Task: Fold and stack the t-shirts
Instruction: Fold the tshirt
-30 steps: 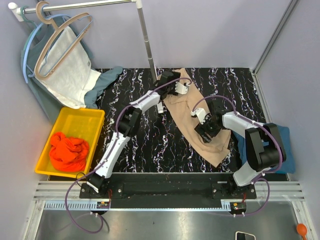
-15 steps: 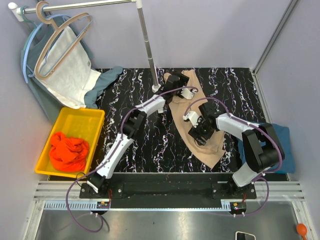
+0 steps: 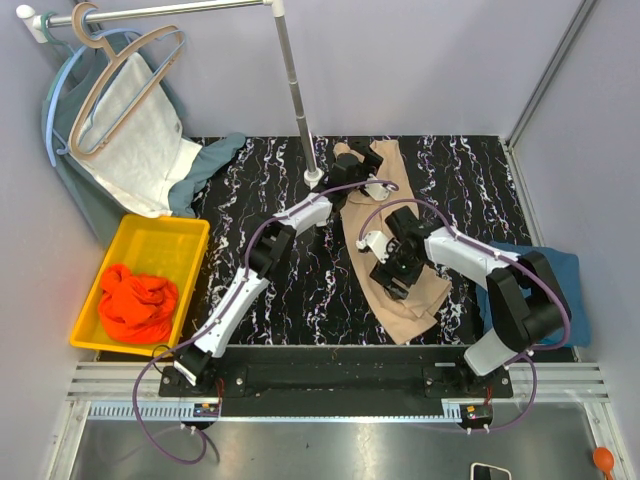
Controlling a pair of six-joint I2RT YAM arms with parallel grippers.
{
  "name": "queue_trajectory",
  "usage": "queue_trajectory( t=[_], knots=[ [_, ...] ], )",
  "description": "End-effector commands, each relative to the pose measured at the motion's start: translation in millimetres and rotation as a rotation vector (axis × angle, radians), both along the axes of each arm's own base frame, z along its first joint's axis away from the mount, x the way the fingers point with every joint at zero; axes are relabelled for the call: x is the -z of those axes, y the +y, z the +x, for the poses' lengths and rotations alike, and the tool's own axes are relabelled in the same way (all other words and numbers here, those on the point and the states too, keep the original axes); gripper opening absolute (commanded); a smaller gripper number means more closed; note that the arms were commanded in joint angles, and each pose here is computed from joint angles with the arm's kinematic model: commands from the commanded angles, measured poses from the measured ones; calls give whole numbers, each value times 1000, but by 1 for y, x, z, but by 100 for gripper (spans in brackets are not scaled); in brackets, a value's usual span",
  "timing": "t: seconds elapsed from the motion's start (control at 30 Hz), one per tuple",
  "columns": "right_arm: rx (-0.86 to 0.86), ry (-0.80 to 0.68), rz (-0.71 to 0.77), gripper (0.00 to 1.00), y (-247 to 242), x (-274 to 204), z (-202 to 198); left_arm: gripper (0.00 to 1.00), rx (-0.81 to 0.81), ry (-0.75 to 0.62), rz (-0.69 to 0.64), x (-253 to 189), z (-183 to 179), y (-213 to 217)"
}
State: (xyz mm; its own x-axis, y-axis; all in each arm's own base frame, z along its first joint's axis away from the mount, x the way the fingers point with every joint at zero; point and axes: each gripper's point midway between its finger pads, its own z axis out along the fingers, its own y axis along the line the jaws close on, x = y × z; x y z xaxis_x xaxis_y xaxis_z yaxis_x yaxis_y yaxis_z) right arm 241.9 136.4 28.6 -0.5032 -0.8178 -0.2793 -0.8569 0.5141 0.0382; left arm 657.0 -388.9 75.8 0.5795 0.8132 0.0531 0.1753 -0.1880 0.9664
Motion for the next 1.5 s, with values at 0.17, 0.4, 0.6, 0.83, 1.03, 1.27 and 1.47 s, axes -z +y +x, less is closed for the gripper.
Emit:
queue_trajectory(
  t=[0.17,0.4,0.6,0.83,1.03,1.27,1.47],
  knots=[
    [-73,24,30,77,27,-26,-23,99,16,-14,66,24,6,10],
    [-66,-119,-32,77,12,-43,-5,99,-47,15,-103,-18,-6,18],
    [-56,-260,-100,77,-2,-50,17,99,-104,35,-171,-62,-20,25],
    [-109,-386,-160,77,-16,-22,30,99,-130,75,-204,-74,-35,30],
    [-163,-388,-184,77,-21,4,26,99,-139,95,-238,-75,-37,29],
    [-180,-350,-191,76,-25,8,16,99,-108,151,-264,-62,-35,13],
    [-153,-256,-171,77,-25,2,-2,99,-80,206,-236,-38,-35,-6]
  ],
)
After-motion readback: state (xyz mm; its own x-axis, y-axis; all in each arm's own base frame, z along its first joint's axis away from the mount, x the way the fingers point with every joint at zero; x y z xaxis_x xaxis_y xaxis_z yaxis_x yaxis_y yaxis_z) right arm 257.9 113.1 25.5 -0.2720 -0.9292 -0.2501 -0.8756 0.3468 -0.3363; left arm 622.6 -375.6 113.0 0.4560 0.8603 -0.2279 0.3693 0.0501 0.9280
